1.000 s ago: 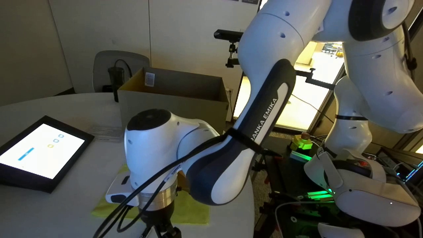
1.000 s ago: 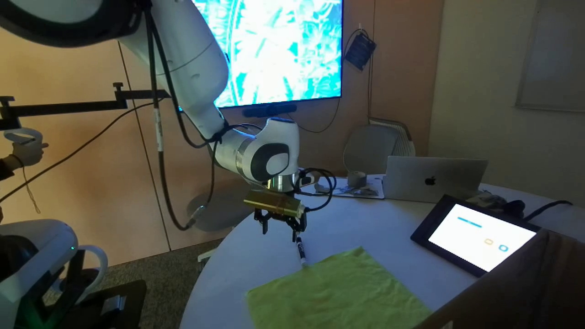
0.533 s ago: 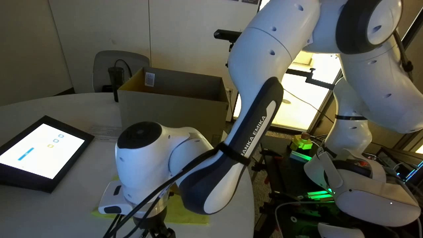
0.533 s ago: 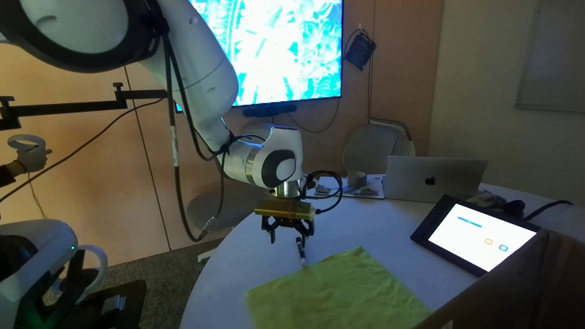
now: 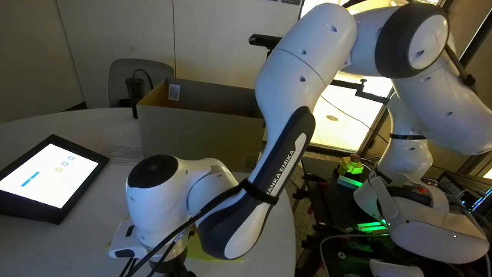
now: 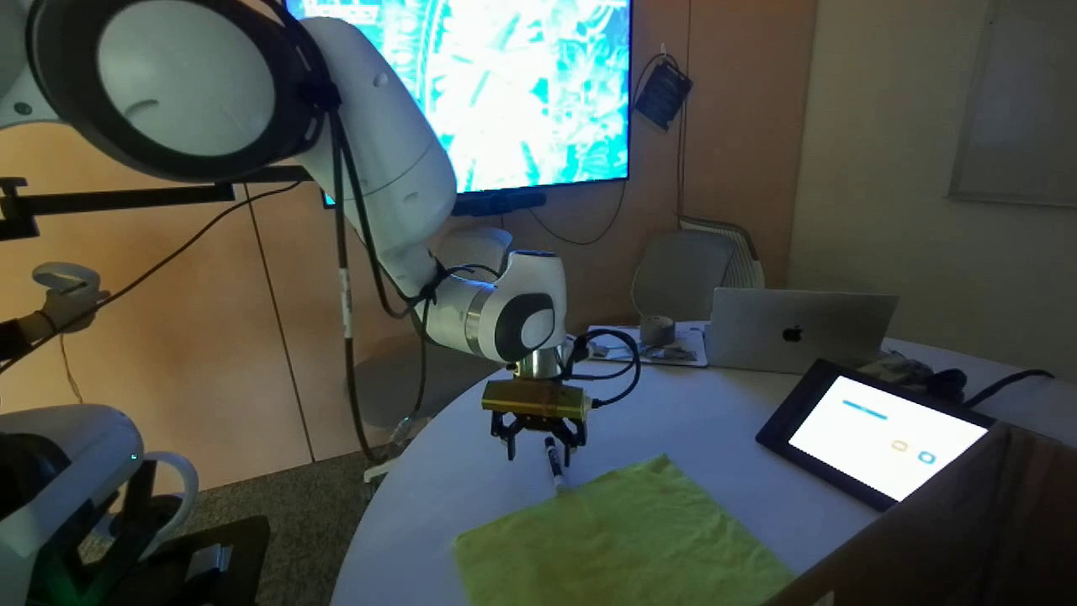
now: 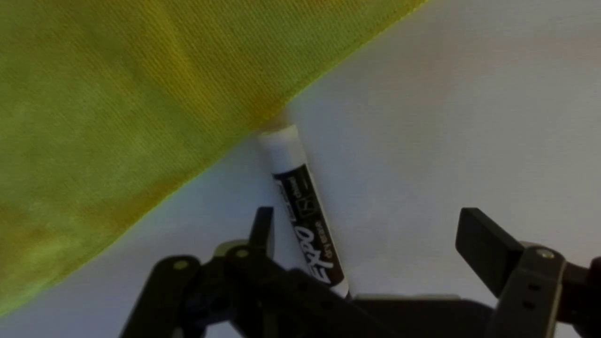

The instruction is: Put the black marker on the towel, fold the towel twice then place it inside the box

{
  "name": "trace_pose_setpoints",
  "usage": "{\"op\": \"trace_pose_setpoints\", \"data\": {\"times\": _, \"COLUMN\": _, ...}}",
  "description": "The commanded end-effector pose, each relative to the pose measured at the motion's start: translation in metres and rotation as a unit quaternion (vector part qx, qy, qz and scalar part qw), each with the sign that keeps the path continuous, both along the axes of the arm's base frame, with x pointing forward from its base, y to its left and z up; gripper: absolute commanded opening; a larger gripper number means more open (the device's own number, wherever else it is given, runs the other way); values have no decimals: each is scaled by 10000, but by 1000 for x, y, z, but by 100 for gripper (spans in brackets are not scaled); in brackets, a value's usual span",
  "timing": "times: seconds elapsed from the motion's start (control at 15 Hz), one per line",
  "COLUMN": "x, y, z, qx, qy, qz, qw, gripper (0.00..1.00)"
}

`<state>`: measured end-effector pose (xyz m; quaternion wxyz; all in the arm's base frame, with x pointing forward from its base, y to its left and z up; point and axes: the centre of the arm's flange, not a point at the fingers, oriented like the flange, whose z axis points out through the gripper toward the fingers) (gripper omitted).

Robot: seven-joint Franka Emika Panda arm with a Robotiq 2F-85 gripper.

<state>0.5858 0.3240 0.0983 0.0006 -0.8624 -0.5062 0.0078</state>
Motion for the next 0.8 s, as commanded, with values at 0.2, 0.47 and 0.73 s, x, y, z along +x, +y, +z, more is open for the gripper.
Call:
{"op": "trace_pose_setpoints", "data": {"times": 0.2, "x": 31, "y": 0, "z": -18, "qx": -102, "qy": 55, "qz": -126, "qw": 9999, "gripper": 100}}
{"op": "trace_pose_setpoints", "data": {"times": 0.47, "x": 42, "y": -5, "z": -24, "qx": -121, "qy": -30, "qz": -239, "qw": 9996, "gripper": 100}}
{"op": "trace_pose_setpoints", "data": {"times": 0.73, "x": 45, "y": -5, "z": -25, "qx": -41, "qy": -77, "qz": -352, "qw": 9993, "gripper": 100}}
